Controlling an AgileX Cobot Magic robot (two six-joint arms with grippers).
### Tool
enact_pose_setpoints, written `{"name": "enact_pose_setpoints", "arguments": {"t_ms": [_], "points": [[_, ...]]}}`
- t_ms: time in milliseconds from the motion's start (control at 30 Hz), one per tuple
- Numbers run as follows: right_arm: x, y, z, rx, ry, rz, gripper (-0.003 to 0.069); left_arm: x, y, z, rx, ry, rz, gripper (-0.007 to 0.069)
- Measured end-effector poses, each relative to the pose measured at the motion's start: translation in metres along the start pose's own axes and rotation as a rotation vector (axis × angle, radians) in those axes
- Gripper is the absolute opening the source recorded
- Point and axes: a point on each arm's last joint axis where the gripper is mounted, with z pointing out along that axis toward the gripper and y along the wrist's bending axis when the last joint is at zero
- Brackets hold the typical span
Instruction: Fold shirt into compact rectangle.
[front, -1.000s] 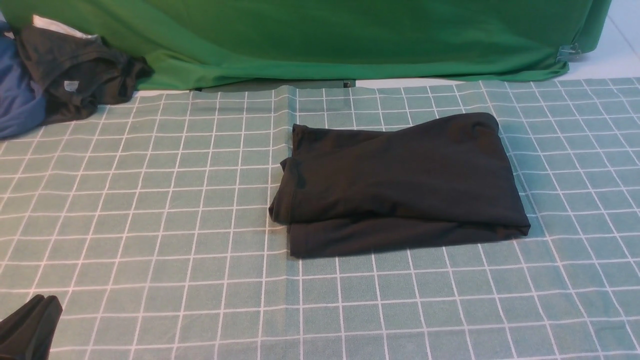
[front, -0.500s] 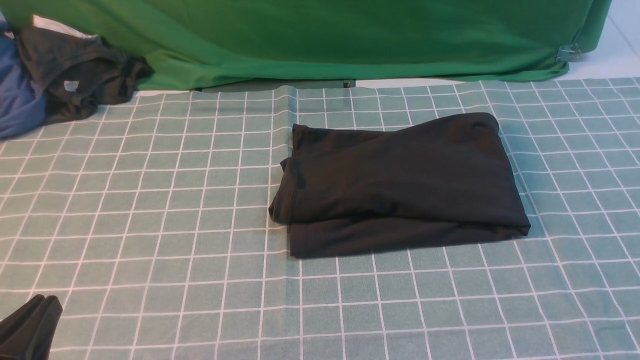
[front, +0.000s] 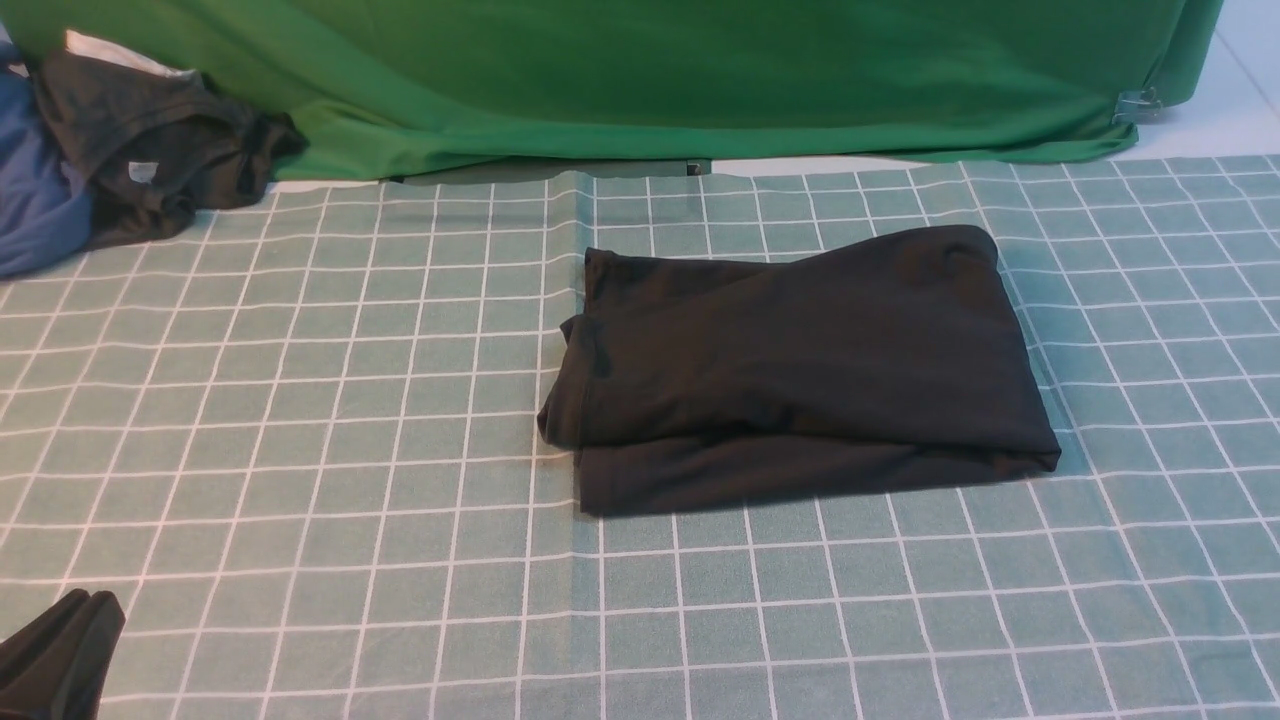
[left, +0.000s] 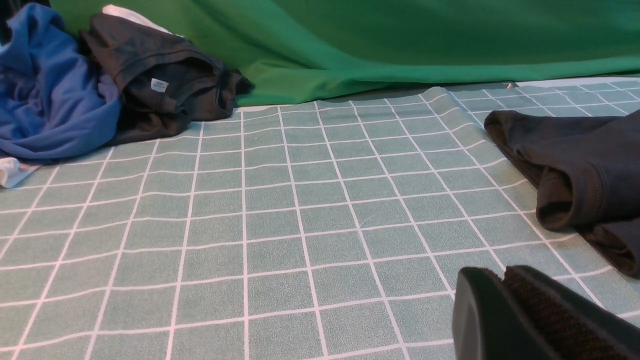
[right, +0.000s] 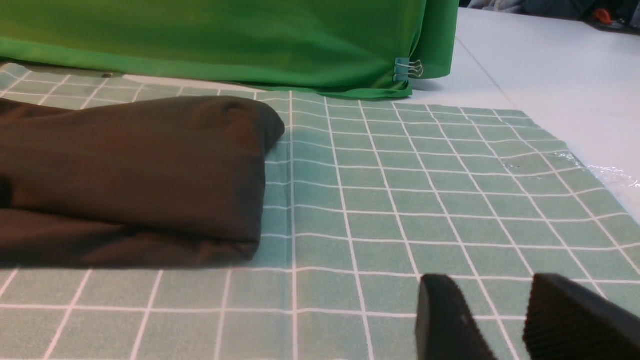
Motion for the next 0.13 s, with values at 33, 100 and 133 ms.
{"name": "enact_pose_setpoints", "arguments": {"t_ms": [33, 100, 133], "points": [[0.0000, 0.0000, 0.0000, 0.000, 0.000, 0.000, 0.0239, 0.0000, 0.0000, 0.0000, 0.000, 0.000, 0.000, 0.0015], [0.0000, 0.0000, 0.0000, 0.000, 0.000, 0.000, 0.0239, 0.0000, 0.0000, 0.0000, 0.000, 0.000, 0.000, 0.0015], [0.0000, 0.0000, 0.0000, 0.000, 0.000, 0.000, 0.0239, 0.0000, 0.0000, 0.0000, 0.000, 0.000, 0.000, 0.0015]]}}
